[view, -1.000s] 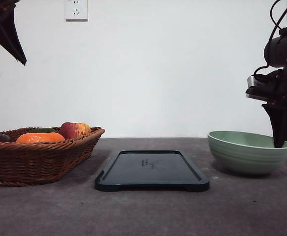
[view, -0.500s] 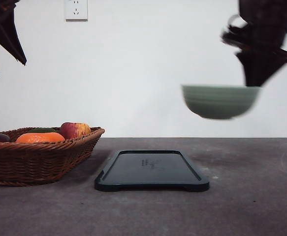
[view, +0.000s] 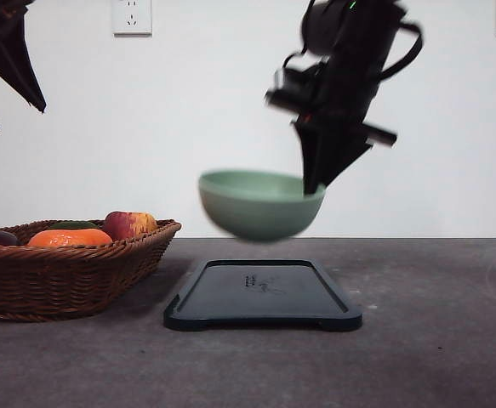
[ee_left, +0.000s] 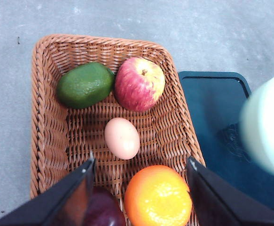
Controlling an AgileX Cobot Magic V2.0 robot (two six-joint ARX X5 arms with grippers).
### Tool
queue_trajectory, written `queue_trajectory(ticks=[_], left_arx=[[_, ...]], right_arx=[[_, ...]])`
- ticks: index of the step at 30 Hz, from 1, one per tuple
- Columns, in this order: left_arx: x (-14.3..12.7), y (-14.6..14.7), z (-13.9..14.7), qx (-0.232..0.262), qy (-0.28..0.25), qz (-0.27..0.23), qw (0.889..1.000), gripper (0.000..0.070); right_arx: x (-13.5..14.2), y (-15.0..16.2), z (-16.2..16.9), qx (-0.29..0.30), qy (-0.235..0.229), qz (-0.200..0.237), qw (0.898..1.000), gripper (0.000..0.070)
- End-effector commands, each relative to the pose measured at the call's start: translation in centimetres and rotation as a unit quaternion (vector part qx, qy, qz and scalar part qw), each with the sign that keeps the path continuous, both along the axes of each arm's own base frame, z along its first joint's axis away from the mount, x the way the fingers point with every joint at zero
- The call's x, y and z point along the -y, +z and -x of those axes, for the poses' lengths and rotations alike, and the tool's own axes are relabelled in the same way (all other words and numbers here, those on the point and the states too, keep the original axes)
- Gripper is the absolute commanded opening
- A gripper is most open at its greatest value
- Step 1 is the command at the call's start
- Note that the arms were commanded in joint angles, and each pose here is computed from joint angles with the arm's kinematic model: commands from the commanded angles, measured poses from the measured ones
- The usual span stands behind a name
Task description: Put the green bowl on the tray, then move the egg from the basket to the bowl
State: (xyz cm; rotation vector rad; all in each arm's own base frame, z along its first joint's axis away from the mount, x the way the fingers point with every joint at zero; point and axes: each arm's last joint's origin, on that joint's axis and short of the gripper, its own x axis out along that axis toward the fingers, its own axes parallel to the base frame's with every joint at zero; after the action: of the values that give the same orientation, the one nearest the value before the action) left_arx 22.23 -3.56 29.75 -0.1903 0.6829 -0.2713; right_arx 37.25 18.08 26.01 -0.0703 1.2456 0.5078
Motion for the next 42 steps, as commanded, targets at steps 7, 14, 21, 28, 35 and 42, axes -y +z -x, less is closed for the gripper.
queue_trajectory(ticks=[7, 14, 21, 28, 35, 42], left_arx=[[0.1, 0.7, -0.2, 0.012, -0.002, 0.002, 1.000, 0.0387], [0.1, 0.7, -0.2, 0.012, -0.002, 0.002, 1.000, 0.0387], [0.1, 0.7, -0.2, 0.012, -0.002, 0.002, 1.000, 0.0387], [0.1, 0.7, -0.2, 0.012, -0.002, 0.002, 1.000, 0.0387], [0.1, 0.5, -0.1, 0.000, -0.002, 0.001, 1.000, 0.0387], [0.0, 0.3, 0.1, -0.012, -0.002, -0.001, 1.000, 0.0387]], right_arx=[[-1.4, -2.7, -1.1, -0.015, -0.003, 0.016, 1.000, 0.0000], [-1.6, -4.1, -1.6, -0.029, -0.003, 0.024, 0.999, 0.0007], [-1.7, -4.2, -1.6, -0.028, -0.002, 0.024, 0.999, 0.0226], [-1.4, -1.8, -1.1, 0.005, 0.001, 0.013, 1.000, 0.0227], [-2.4, 1.5, 0.3, 0.122, 0.003, -0.010, 0.992, 0.0226], [-2.5, 1.7, 2.4, 0.167, 0.014, -0.037, 0.985, 0.0226]])
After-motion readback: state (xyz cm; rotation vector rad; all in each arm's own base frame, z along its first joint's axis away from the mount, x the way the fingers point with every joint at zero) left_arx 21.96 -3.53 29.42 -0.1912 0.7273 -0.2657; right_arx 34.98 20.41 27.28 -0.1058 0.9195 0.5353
